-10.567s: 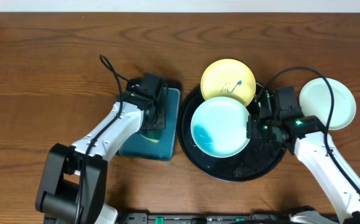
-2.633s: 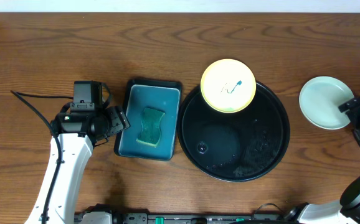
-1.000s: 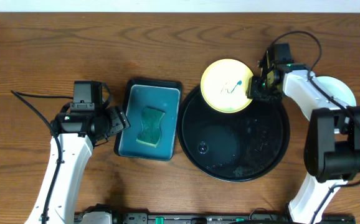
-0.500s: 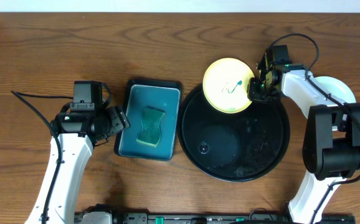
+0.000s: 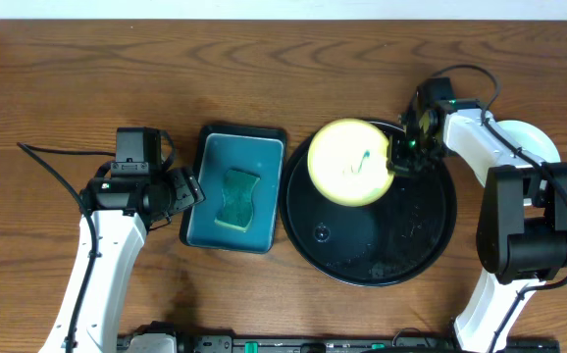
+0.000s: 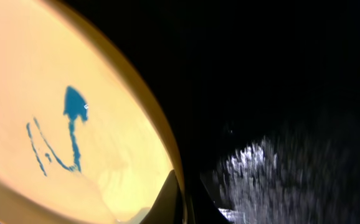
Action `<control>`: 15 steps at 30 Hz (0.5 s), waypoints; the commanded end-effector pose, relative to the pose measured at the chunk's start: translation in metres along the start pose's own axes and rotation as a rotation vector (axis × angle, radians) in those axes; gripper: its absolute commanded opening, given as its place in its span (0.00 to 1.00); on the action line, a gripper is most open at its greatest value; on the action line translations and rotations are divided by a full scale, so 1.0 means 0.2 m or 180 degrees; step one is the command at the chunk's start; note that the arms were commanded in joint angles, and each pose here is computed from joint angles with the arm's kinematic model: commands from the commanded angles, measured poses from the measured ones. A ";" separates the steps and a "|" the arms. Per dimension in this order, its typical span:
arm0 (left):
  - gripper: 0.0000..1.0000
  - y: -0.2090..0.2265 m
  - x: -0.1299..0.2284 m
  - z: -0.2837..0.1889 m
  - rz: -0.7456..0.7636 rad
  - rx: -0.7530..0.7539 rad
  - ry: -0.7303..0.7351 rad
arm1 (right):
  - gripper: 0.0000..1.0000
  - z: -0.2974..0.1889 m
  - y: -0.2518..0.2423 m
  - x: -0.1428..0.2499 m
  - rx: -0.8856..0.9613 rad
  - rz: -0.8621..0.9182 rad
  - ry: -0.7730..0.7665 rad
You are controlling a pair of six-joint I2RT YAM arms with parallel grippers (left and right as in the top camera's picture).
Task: Clean dirty plates on tray and stack at the side
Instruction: 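Grasp the yellow plate rim and slide it to tray center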
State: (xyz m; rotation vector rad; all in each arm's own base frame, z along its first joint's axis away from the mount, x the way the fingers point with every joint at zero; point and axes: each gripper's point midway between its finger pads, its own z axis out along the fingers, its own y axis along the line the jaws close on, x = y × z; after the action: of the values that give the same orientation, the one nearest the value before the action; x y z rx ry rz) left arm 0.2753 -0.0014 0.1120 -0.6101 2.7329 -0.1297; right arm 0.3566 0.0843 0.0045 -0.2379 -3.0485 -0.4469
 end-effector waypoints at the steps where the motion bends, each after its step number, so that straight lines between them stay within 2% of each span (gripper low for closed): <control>1: 0.82 0.01 0.00 0.01 -0.0045 -0.0031 0.0019 | 0.01 0.03 -0.02 0.13 0.0070 -0.0031 0.0318; 9: 0.82 0.01 0.00 0.01 -0.0045 -0.0028 0.0020 | 0.01 -0.01 -0.07 0.34 0.0202 0.0052 0.0882; 15: 0.82 -0.06 0.00 0.01 -0.0036 0.0225 0.0055 | 0.01 -0.01 -0.06 0.37 0.0230 -0.0040 0.0935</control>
State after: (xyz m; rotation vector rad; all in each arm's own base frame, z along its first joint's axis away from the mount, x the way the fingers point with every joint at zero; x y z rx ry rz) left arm 0.2777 -0.0051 0.1130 -0.6031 2.7268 -0.1618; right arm 0.2860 0.0787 0.0131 -0.2006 -2.7789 -0.3443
